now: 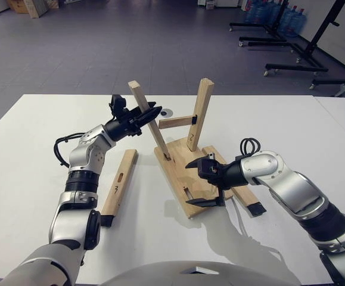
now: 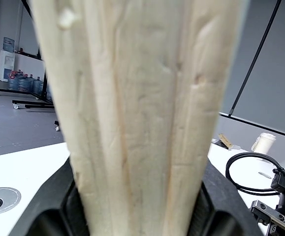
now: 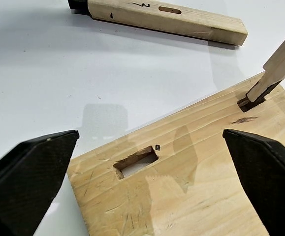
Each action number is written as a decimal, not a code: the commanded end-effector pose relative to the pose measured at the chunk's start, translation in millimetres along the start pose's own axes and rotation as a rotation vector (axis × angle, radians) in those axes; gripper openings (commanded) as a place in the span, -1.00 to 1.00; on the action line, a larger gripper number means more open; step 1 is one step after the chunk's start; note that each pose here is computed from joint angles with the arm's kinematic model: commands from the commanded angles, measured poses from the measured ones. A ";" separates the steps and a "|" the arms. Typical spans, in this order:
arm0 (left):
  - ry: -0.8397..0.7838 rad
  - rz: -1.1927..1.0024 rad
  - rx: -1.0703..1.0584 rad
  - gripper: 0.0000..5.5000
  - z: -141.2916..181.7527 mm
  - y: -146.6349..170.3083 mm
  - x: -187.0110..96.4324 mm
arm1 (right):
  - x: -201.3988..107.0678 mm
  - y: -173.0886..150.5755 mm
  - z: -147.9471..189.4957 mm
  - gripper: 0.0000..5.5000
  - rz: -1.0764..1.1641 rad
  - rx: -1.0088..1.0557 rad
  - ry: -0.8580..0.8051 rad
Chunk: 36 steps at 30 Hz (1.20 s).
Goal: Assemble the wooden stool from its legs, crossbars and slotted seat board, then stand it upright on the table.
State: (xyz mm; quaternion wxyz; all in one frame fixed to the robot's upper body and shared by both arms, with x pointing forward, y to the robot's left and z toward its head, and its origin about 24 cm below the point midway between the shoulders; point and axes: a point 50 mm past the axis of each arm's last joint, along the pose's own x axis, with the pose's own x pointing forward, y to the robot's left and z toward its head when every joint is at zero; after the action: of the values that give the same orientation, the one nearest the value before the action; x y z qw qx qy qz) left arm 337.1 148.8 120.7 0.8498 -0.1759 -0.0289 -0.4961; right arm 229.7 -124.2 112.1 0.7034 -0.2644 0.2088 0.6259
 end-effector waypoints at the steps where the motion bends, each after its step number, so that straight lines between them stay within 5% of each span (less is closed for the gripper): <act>1: 0.017 -0.013 -0.008 -0.27 -5.2 -1.5 2.4 | -0.7 0.1 3.3 0.96 -0.004 -0.006 -0.001; 36: 0.068 -0.036 0.002 -0.27 1.1 7.3 2.5 | 0.6 0.6 4.0 0.96 -0.002 -0.003 -0.004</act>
State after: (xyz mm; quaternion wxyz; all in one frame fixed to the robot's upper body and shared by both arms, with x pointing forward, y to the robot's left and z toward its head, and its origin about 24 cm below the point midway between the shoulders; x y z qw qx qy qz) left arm 341.9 147.7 113.3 0.8400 -0.1696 -0.0076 -0.5153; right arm 229.1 -122.7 111.6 0.7042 -0.2594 0.2123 0.6259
